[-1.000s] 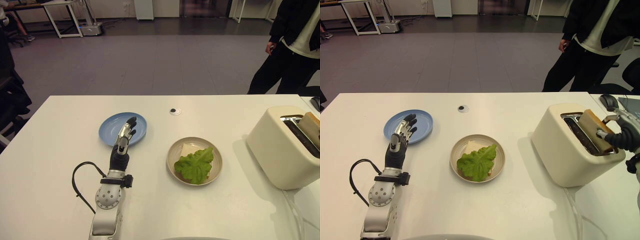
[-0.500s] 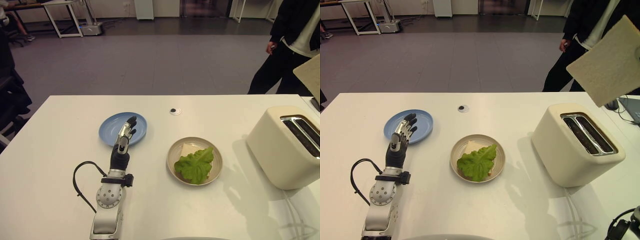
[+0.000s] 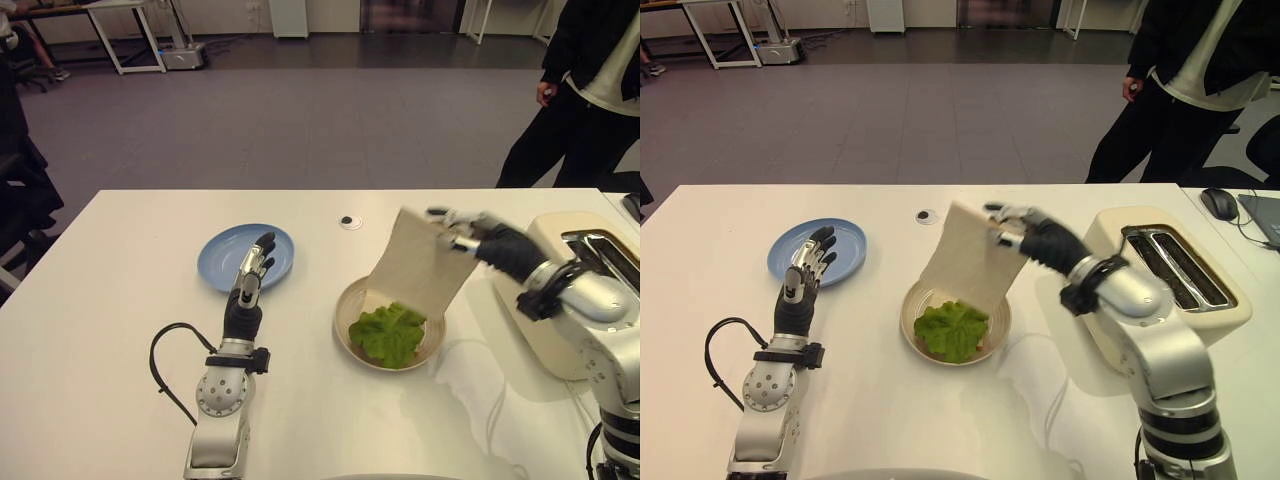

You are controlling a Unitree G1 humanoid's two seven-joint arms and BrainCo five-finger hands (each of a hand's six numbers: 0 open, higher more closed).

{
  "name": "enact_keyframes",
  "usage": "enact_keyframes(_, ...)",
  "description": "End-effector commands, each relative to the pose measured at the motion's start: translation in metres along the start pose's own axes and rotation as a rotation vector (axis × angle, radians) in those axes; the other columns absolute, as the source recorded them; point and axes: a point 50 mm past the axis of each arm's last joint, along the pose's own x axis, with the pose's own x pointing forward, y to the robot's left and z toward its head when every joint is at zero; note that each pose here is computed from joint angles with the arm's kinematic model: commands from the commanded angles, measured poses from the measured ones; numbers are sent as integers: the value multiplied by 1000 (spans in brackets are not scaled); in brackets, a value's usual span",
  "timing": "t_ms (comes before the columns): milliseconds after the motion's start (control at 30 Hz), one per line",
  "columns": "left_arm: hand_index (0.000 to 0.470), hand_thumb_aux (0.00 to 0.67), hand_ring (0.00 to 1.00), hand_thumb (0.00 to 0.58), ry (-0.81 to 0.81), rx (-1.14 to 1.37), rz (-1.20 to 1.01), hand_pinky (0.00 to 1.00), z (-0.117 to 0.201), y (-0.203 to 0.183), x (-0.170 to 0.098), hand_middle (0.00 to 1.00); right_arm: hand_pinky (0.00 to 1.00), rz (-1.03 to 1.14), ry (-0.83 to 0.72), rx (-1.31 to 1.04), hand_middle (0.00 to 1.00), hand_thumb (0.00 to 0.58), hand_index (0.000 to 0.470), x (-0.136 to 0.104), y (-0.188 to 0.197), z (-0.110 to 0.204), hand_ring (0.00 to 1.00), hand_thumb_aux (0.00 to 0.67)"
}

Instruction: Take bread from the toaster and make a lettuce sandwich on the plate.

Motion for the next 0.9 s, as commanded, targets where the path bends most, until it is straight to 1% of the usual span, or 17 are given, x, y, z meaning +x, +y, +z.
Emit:
enact_keyframes(33,0,0,0,0,10,0,-4,0,-2,-4,0,0,0,52,55,0,0,580,470,11,-5,-3,0,670)
enact_keyframes(167,0,0,0,0,10,-1,-5,0,-2,-5,0,0,0,82,101,-31,0,580,470,23,-10,-7,0,670)
enact_keyframes(300,0,0,0,0,10,-2,-2,0,-2,-5,-1,0,0,143,148,-76,0,580,470,33,-4,-18,0,670)
enact_keyframes(433,0,0,0,0,10,-2,0,0,-2,-5,-2,0,0,209,183,-104,0,580,470,38,7,-31,0,670)
enact_keyframes(767,0,0,0,0,8,7,-9,0,0,-4,-2,0,0,171,263,-165,0,580,470,51,3,-67,0,670)
enact_keyframes(800,0,0,0,0,8,7,-10,0,0,-4,-2,0,0,165,266,-168,0,565,394,52,1,-70,0,562)
enact_keyframes(833,0,0,0,0,8,8,-12,0,0,-4,-2,0,0,160,268,-171,0,0,0,54,0,-72,0,0)
enact_keyframes(900,0,0,0,0,8,9,-14,0,0,-3,-3,0,0,150,265,-186,0,0,0,57,-3,-75,0,0)
